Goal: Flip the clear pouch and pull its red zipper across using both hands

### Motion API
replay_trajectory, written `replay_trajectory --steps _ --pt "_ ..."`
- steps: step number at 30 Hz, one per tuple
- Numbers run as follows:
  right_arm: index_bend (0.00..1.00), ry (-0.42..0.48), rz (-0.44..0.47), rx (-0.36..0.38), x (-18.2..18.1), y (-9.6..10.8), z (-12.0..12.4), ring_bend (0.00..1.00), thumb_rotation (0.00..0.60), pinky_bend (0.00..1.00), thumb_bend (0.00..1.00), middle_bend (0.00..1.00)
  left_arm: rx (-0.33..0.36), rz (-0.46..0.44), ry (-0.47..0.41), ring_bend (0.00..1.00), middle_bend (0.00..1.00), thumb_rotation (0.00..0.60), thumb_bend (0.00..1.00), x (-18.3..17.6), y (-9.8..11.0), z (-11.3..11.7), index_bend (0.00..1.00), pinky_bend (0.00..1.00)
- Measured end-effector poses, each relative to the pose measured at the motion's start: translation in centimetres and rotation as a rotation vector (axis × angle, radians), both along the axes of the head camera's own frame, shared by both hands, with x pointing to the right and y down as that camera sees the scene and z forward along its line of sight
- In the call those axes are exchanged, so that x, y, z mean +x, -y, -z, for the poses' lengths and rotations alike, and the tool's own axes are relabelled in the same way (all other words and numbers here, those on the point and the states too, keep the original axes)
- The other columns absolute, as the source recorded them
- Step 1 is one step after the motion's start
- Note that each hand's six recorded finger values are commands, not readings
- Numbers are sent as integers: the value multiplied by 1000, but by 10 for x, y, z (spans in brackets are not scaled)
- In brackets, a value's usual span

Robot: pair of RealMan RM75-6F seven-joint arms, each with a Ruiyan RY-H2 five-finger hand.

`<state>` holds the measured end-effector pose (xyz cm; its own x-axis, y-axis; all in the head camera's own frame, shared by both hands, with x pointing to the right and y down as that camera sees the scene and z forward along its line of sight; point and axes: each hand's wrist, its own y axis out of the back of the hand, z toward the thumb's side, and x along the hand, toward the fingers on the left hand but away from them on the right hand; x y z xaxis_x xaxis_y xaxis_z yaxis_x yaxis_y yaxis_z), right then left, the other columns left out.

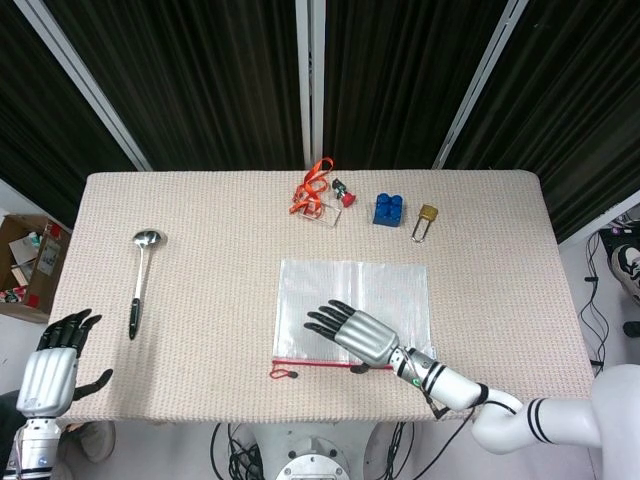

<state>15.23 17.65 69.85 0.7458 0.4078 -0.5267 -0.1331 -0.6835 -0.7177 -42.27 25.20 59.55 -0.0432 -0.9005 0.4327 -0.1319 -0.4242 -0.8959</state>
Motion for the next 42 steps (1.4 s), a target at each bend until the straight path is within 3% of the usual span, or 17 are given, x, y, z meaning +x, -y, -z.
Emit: replay_trajectory --steps 5,12,18,23,28,33,36,42 --pt "0 -9 -47 -65 13 -10 -8 0 600 0 0 0 1 -4 1 96 105 600 155 2 1 0 156 136" --pt "0 -63 -22 1 23 -1 -21 0 600 0 0 0 5 -8 4 96 104 600 155 3 3 1 157 136" --pt "0 -119 -16 79 27 26 -33 0 600 0 5 0 10 -1 11 96 105 600 155 0 2 4 157 136" --pt "0 -161 -27 156 21 63 -43 0 600 0 14 0 7 2 16 96 105 600 155 -1 2 4 157 136" --pt "0 -144 1 233 -6 97 -35 0 600 0 24 0 4 10 22 97 105 600 155 -5 2 4 157 136" --pt "13 -52 69 221 -35 92 -10 0 600 0 41 35 1 21 22 97 105 600 155 -8 0 3 156 136" --pt "95 3 126 205 -57 87 6 0 600 0 78 68 -2 21 18 96 105 600 155 -8 0 1 156 136" --pt "249 4 184 187 -85 80 -1 0 600 0 149 110 1 19 7 96 104 600 155 -6 0 -1 156 136"
